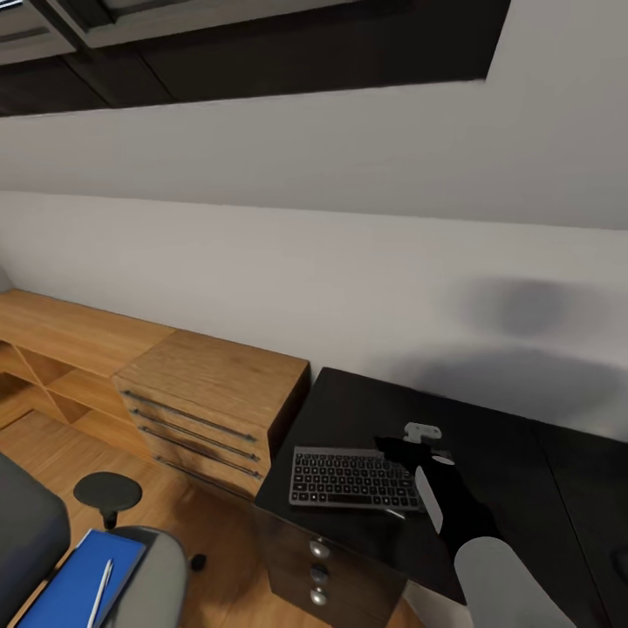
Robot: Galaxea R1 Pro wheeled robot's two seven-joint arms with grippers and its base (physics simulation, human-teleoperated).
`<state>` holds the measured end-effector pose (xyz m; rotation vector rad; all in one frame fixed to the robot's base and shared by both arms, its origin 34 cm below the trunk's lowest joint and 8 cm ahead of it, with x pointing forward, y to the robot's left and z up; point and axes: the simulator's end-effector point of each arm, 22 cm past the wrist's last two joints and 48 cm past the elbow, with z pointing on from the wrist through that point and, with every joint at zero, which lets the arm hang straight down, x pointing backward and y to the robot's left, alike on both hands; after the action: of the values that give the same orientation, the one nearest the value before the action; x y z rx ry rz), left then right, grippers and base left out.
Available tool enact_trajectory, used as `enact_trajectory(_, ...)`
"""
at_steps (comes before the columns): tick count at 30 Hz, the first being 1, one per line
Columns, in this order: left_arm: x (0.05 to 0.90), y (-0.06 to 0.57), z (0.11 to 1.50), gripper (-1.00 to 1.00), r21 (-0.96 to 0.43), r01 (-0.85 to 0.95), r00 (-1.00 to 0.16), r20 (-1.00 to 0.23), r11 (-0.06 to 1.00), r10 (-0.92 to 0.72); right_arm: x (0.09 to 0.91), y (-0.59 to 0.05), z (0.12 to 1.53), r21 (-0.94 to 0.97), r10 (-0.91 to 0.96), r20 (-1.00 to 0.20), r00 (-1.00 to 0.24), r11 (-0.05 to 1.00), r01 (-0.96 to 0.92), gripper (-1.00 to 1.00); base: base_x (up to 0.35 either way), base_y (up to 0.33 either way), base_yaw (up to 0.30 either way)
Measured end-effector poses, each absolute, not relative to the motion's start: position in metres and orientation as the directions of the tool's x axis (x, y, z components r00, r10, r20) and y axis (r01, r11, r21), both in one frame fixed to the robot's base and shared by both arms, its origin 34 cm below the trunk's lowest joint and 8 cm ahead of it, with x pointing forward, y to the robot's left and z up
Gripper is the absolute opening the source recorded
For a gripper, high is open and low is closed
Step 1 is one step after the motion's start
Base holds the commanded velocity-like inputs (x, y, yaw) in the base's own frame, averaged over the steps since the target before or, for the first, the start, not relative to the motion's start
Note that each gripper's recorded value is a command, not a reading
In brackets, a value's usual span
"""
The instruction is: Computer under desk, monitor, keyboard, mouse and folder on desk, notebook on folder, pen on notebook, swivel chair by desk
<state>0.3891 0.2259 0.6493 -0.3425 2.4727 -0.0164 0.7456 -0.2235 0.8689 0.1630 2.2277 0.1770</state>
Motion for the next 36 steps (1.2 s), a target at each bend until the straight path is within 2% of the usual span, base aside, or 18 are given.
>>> enact_trajectory(9,0.3895,0.2258,0.6493,1.0,-0.094,-0.24,-0.765,-0.594,0.966,-0.248,0.7457,-0.2269,0.8685,0.18,0.177,-0.77,-0.613,0.982,0.057,1.0,0.107,-0.038,0.0)
enact_trajectory(36,0.3892,0.2248,0.6492,1.0,-0.096,-0.241,-0.765,-0.593,0.966,-0.25,0.7475,-0.2267,0.8687,0.177,0.174,-0.787,-0.592,0.983,0.053,1.0,0.006,-0.002,0.0)
